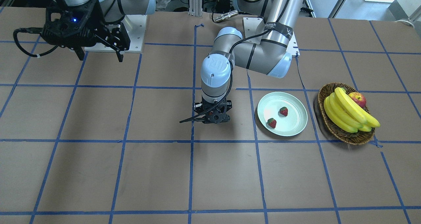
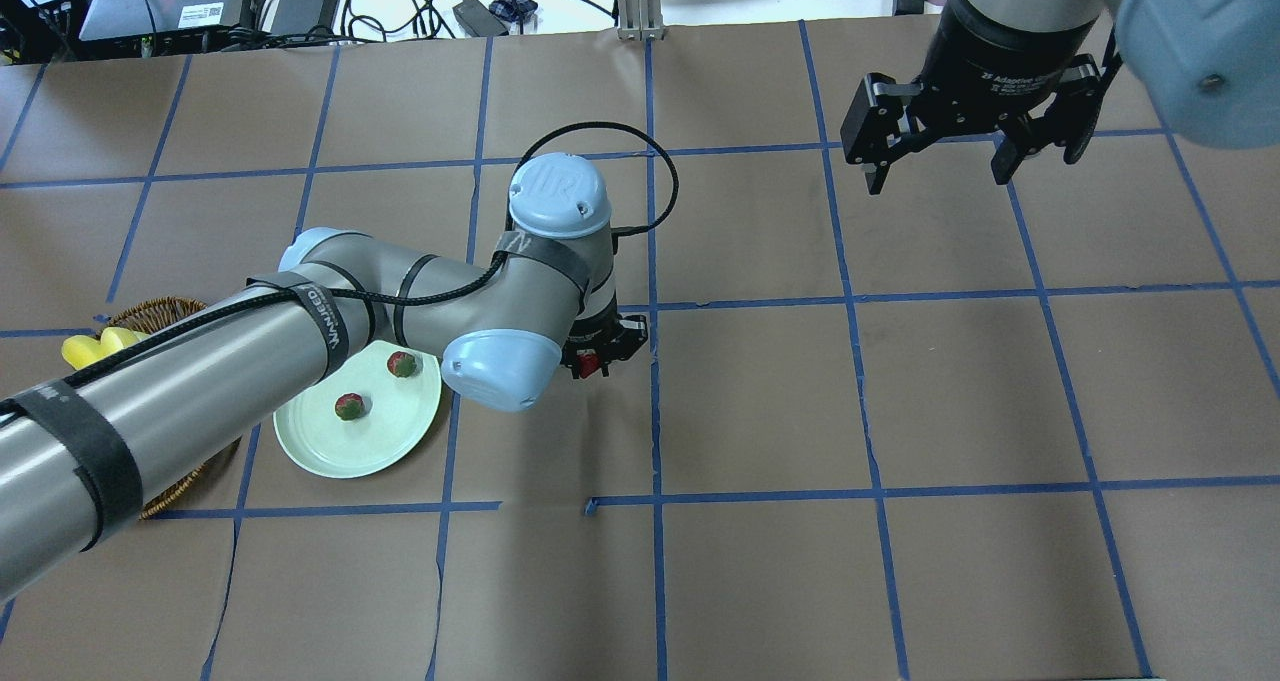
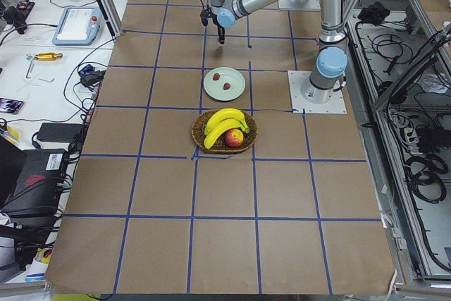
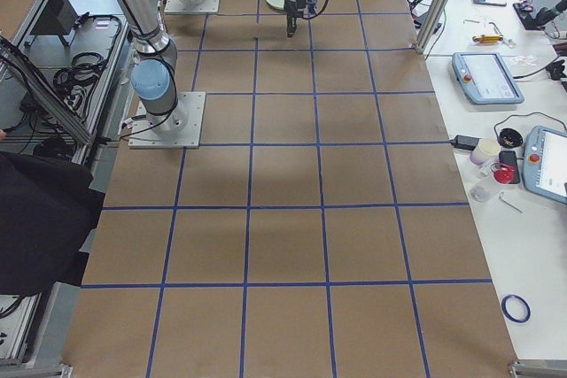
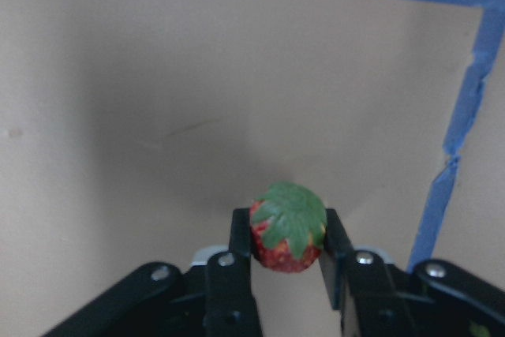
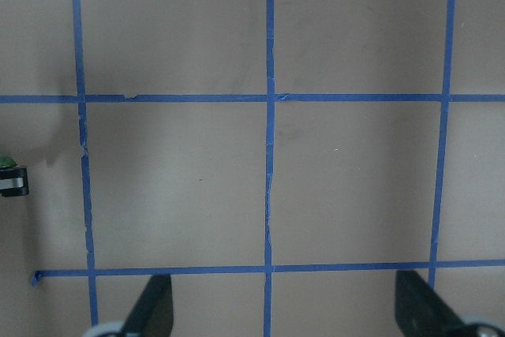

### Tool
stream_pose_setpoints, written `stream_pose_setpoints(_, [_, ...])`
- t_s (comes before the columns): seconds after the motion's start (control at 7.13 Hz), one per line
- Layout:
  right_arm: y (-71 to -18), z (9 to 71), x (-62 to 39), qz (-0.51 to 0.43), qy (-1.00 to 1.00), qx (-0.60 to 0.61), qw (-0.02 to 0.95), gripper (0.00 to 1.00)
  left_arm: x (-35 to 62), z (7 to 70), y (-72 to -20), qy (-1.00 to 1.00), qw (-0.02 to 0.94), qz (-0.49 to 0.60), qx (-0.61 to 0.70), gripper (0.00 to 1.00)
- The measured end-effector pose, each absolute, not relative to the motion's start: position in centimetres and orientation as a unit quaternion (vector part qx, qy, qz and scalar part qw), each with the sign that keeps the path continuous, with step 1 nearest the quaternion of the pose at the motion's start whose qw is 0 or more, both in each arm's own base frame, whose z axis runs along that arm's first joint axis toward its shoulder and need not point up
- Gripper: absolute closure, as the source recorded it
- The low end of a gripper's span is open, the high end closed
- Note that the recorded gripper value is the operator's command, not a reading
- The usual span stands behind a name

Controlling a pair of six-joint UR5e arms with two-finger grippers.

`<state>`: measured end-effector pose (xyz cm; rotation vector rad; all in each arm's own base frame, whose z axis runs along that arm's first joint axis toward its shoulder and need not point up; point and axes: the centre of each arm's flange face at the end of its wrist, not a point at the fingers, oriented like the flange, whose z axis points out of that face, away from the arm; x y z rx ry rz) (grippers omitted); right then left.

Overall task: Collect all strawberries into plate
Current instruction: 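Carry the strawberry onto the plate and release it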

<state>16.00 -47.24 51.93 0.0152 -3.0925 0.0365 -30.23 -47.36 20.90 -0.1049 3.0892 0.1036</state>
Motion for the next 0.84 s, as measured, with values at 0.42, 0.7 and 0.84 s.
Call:
stream_pose_setpoints(0.42, [-47.2,51.8,16.0,0.010,-1.000,0.005,0.024,0.00,-22.8,22.9,-45.7,0.993,0.072,0.085,0.026,0.81])
stream_pose_setpoints(0.7, [-47.2,51.8,16.1,0.010,-1.000,0.006,0.024,0.00,-14.7,21.4,-44.2,0.987,0.095,0.118,0.059,0.81])
stream_pose_setpoints(0.84, [-47.2,51.7,16.1,0.010,-1.000,0.006,0.024,0.00,-11.2,20.5,-44.1,0.986,0.095,0.122,0.067,0.79])
